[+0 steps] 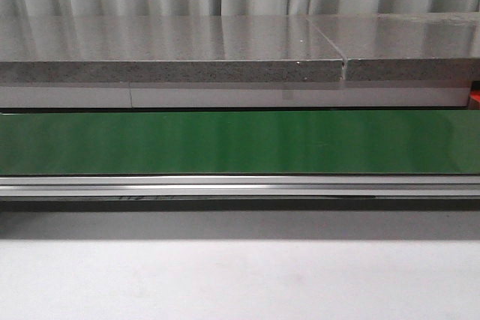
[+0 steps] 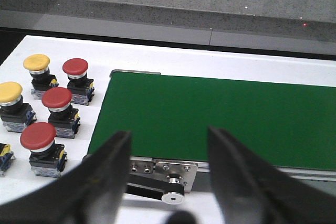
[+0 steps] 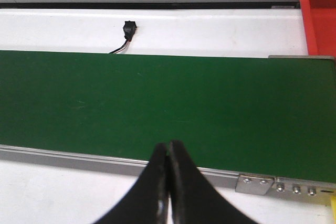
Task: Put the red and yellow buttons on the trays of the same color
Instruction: 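Move the left gripper down onto another red button and grasp it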
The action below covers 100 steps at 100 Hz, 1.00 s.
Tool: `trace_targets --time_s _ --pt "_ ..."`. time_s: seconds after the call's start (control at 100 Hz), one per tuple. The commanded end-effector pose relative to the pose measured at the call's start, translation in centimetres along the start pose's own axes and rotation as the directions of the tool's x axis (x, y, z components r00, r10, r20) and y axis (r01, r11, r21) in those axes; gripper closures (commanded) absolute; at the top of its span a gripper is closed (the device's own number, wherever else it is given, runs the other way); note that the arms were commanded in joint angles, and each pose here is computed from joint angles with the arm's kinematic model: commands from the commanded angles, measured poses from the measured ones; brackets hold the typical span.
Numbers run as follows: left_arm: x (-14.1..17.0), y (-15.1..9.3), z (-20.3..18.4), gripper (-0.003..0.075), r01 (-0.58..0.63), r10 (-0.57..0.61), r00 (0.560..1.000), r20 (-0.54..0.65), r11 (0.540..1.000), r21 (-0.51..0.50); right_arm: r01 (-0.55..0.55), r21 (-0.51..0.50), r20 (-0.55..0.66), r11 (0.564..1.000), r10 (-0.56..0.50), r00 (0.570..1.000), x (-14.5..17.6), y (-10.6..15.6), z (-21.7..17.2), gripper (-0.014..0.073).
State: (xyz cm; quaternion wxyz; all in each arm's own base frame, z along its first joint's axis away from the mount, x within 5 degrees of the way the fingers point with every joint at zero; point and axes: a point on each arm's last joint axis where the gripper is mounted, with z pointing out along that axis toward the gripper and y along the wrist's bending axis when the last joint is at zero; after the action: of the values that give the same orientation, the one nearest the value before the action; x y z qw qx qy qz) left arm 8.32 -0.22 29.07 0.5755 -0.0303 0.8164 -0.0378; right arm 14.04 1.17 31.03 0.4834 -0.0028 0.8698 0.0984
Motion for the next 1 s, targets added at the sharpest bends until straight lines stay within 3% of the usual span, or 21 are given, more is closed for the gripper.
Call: trace_targets --time_s 0.0,0.08,0.27,0.44,0.71,0.99 --pt "-1.4 -0.3 -0.3 0.0105 -0.007 0.005 0.996 0.091 1.000 0.024 0.008 0.005 0.082 1.000 -0.008 0.997 -1.2 0.1 -0.5 0.0662" --pt "-1.3 -0.3 -0.3 0.0043 -0.007 0.005 0.997 0.082 1.000 0.022 0.008 0.005 0.082 1.000 -0.008 0.997 -1.2 0.1 -0.5 0.0662" --pt "-1.6 -0.1 -0.4 0.0051 0.036 -0.036 0.997 0.066 0.999 0.006 0.008 0.005 0.082 1.000 -0.008 0.997 -1.2 0.1 -0.5 0.0662" --pt "-4.1 0.9 -0.3 0.0051 0.134 -0.123 0.988 0.088 0.983 -0.127 0.008 0.006 0.082 1.000 -0.008 0.997 -1.2 0.1 -0.5 0.0662" --pt "-7.7 4.0 3.9 0.0051 0.235 -0.254 0.967 0.004 0.892 -0.387 0.008 0.006 0.082 1.000 -0.008 0.997 -1.2 0.1 -0.5 0.0662" --pt "-6.8 8.5 10.7 0.0051 0.296 -0.432 0.891 -0.140 0.786 -0.543 0.008 0.006 0.082 1.000 -0.008 0.997 -1.2 0.1 -0.5 0.0662"
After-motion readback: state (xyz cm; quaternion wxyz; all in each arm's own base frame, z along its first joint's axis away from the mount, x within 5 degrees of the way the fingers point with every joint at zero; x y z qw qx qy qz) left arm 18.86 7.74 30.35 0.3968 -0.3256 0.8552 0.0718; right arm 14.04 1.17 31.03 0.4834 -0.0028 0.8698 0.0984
